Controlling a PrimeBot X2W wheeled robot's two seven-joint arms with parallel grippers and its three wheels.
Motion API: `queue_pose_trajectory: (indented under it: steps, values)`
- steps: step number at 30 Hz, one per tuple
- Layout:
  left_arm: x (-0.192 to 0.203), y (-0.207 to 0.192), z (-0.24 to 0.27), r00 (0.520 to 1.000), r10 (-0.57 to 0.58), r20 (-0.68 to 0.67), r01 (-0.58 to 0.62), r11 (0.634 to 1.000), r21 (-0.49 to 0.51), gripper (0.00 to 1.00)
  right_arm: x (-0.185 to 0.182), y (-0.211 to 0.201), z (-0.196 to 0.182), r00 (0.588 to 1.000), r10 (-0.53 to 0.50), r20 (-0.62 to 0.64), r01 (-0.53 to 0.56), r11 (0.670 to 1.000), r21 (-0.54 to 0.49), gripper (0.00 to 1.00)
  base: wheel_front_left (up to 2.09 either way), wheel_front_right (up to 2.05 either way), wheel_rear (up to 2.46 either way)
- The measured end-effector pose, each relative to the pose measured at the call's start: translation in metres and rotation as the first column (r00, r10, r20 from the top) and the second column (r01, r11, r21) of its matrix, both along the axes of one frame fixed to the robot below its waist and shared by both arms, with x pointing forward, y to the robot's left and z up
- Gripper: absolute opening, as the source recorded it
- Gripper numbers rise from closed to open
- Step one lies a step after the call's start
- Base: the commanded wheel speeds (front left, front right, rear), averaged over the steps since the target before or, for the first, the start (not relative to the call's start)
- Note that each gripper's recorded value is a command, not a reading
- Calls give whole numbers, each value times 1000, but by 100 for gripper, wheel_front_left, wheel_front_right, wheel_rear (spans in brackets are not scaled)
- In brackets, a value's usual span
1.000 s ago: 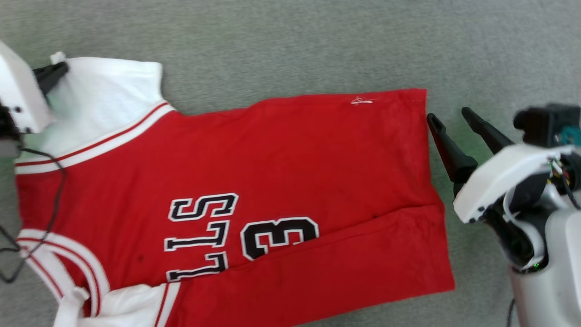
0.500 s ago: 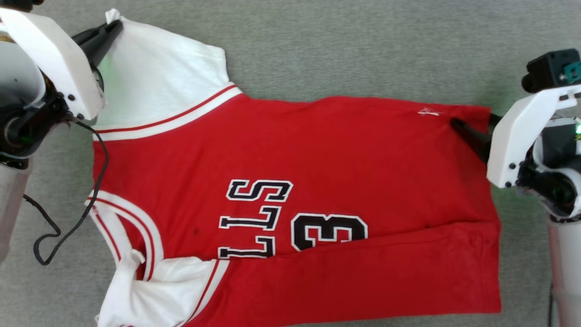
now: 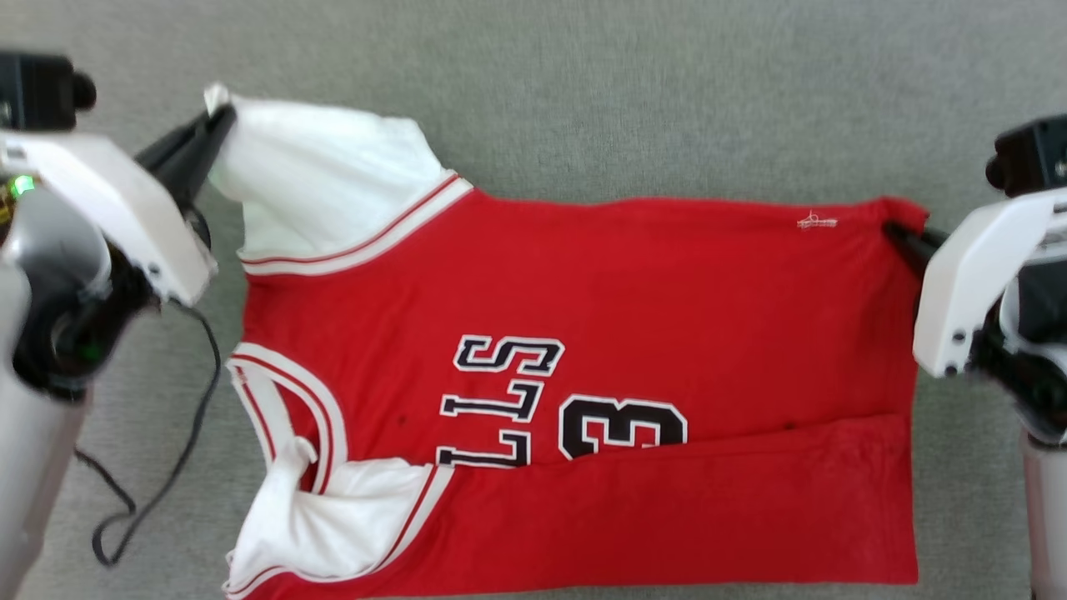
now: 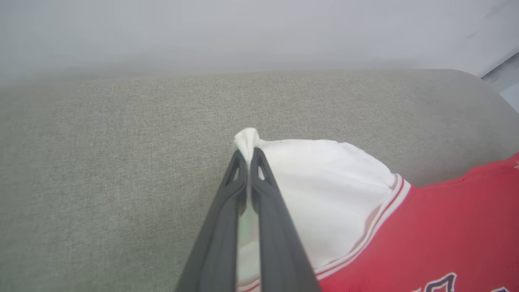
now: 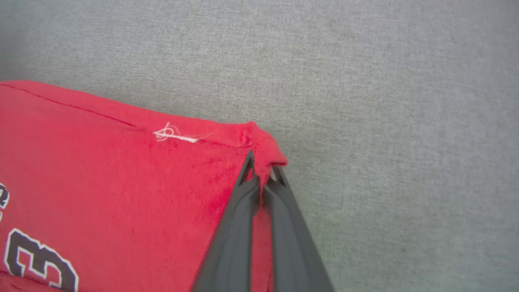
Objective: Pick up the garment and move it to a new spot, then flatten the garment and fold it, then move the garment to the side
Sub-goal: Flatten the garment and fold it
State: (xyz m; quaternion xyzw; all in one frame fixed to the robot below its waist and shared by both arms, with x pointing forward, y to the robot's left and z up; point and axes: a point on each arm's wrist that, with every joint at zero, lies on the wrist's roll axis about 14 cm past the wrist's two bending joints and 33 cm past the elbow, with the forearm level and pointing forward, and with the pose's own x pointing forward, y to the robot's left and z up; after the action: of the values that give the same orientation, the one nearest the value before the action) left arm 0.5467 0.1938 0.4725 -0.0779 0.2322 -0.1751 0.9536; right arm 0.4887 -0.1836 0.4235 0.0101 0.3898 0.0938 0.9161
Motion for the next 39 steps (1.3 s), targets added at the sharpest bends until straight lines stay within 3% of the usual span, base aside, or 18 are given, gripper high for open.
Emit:
queue_pose_trajectory:
  steps: [8, 19, 20, 21, 22, 23, 31, 34, 39]
  values:
    - [-81, 18, 7, 992, 123, -4, -123, 991, -60, 0, -54, -3, 15, 999, -26, 27, 26, 999, 28, 0, 0, 0, 0]
    - [-215, 5, -51, 945, 185, -270, -231, 962, -148, 0, -133, -8, -18, 992, -113, -59, 118, 988, 99, 0, 0, 0, 0]
    - [-221, 1, -54, 942, 181, -282, -232, 960, -156, 7, -139, -7, -23, 990, -118, -75, 125, 987, 104, 46, 0, 0, 0]
    - [-225, -1, -56, 939, 184, -290, -236, 959, -157, 42, -145, -6, -28, 989, -123, -85, 132, 985, 113, 97, 0, 0, 0]
    - [-228, 0, -58, 938, 189, -289, -241, 958, -155, 78, -148, -4, -30, 989, -124, -85, 133, 984, 117, 100, 0, 0, 0]
    - [-227, 2, -57, 939, 204, -275, -252, 956, -149, 100, -150, -5, -31, 988, -127, -82, 137, 984, 118, 100, 0, 0, 0]
    - [-207, 14, -18, 955, 298, 3, -295, 948, -116, 100, -150, -10, 1, 982, -168, 85, 154, 976, 152, 100, 0, 0, 0]
    - [-196, 10, 9, 940, 316, 131, -295, 943, -155, 100, -150, -20, 18, 972, -193, 132, 173, 973, 150, 100, 0, 0, 0]
    - [-182, 6, 55, 876, 321, 361, -272, 945, -183, 100, -156, -40, 25, 973, -216, 86, 206, 972, 116, 100, 0, 0, 0]
